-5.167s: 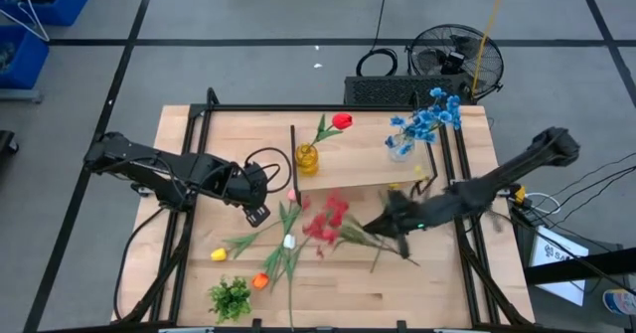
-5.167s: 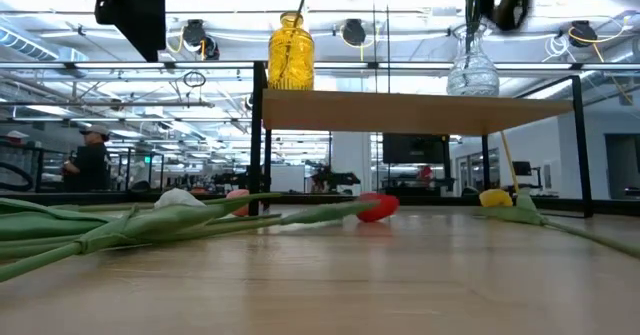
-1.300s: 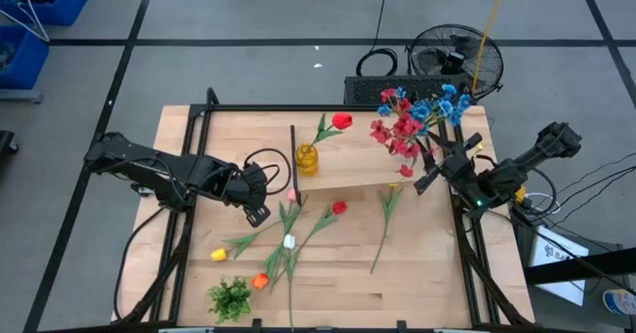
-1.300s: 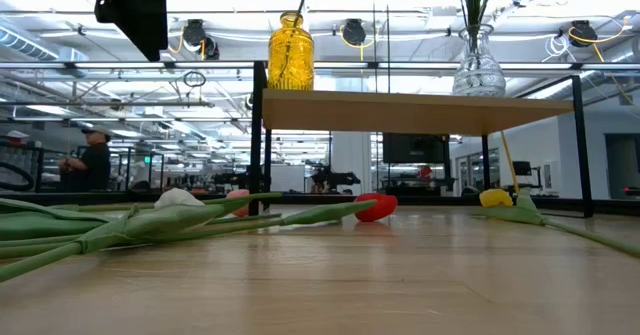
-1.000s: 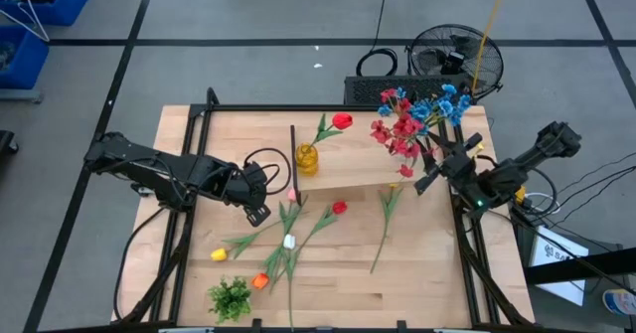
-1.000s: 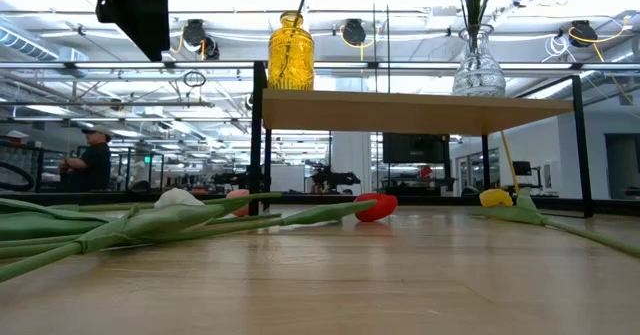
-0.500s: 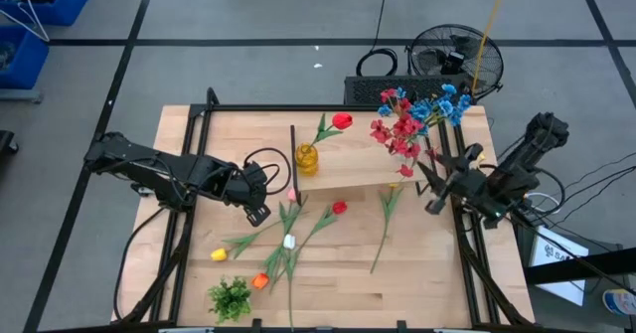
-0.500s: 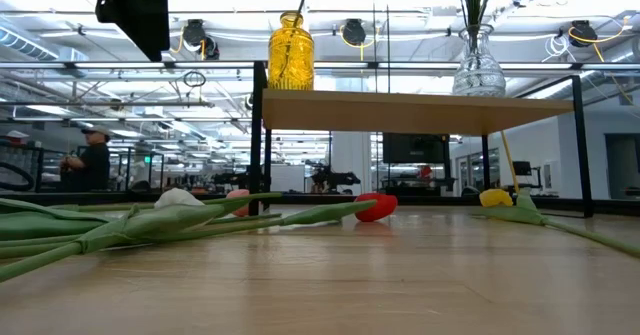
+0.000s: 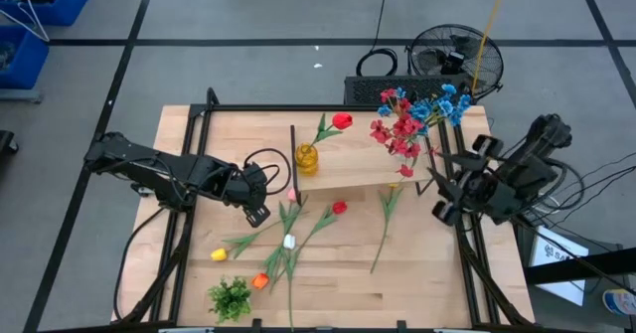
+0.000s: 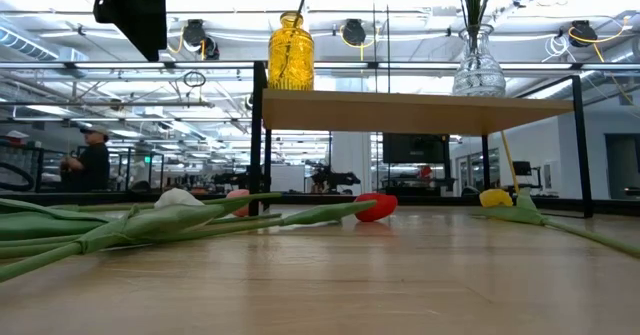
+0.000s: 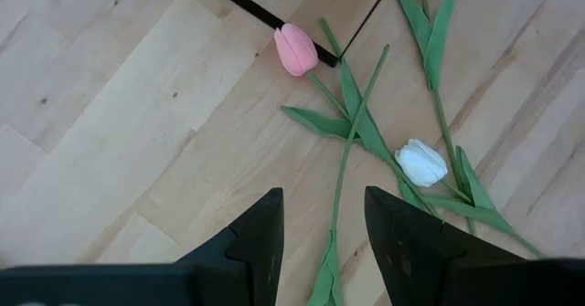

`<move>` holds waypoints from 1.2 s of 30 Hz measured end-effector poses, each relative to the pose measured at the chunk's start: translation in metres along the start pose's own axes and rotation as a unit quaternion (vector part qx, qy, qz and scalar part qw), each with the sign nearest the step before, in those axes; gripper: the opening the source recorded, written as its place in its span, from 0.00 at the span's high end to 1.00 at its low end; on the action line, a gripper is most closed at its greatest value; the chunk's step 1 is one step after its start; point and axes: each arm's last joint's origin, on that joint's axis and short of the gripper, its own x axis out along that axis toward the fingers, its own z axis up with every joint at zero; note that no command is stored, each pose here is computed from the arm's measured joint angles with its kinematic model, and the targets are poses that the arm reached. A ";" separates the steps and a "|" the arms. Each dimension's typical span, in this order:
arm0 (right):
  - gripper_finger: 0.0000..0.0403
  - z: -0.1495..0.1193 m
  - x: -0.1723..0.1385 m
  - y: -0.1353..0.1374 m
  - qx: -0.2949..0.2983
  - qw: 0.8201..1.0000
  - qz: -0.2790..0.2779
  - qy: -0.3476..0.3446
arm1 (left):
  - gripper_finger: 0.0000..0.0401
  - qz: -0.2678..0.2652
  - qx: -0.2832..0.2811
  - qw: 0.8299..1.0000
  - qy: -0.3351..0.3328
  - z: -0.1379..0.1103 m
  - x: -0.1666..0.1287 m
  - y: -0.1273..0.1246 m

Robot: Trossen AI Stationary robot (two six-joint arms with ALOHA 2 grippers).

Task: Pick and place flowers into a vace then onto a shelf
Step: Put the red flowers into the transparent vase

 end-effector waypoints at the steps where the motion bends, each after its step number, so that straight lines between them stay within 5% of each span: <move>1: 0.68 0.007 0.010 -0.001 -0.004 1.000 0.008 0.010 | 0.61 0.000 0.000 1.000 0.000 0.000 0.000 0.000; 7: 0.68 0.027 0.063 -0.001 0.005 0.995 0.026 0.098 | 0.61 0.000 0.000 1.000 0.000 0.000 0.000 0.000; 12: 0.68 0.027 0.094 -0.002 -0.012 0.984 -0.051 0.171 | 0.61 0.000 0.000 1.000 0.000 0.000 0.000 0.000; 25: 0.68 0.013 0.098 0.003 -0.100 0.917 -0.173 0.346 | 0.61 0.003 0.023 1.000 -0.004 0.000 0.000 0.000; 36: 0.68 0.021 0.101 -0.003 -0.127 0.932 -0.145 0.306 | 0.61 0.004 0.033 0.999 -0.004 0.001 0.000 0.001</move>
